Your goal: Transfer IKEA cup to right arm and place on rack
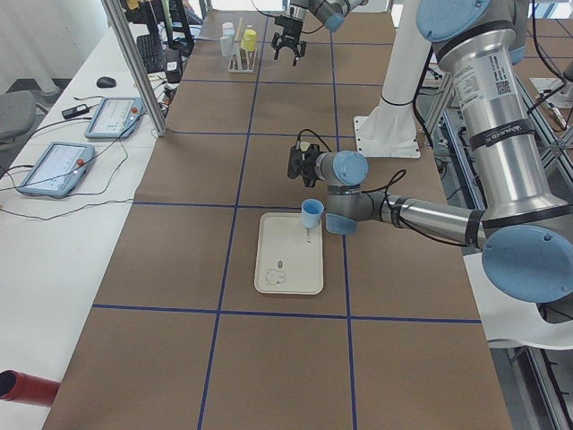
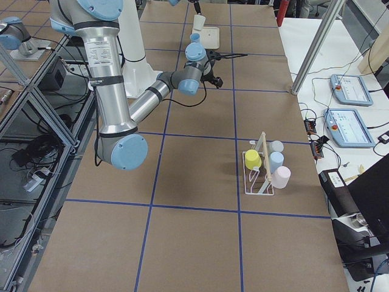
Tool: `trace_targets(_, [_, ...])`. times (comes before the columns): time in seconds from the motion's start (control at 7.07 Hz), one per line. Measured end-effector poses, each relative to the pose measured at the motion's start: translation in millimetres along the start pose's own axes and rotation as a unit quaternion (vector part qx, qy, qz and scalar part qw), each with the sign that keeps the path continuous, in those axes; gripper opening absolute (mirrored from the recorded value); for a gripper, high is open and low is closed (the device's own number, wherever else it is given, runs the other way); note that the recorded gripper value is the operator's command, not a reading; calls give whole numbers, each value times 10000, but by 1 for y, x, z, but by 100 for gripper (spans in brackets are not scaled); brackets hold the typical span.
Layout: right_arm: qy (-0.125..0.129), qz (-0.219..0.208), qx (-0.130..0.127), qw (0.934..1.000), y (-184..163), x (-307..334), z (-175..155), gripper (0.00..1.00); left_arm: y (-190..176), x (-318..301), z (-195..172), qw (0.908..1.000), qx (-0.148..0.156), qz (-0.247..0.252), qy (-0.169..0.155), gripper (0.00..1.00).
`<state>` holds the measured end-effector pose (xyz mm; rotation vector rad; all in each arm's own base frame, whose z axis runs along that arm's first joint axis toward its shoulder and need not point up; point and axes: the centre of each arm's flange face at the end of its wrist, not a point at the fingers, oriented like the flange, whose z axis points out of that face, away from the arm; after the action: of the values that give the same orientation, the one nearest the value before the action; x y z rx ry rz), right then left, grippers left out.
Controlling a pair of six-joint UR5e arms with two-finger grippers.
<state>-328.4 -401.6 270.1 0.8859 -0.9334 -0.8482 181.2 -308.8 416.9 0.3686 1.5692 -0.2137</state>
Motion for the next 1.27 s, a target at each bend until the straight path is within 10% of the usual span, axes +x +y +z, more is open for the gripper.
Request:
trace_targets(0.71, [-87, -156, 1054, 9943, -37, -108, 44, 100, -29, 123, 72, 9799, -387, -1387, 1377, 0])
trace_targets(1.27, [-365, -270, 1722, 9840, -57, -175, 54, 100, -13, 156, 142, 9695, -848, -1630, 1623, 0])
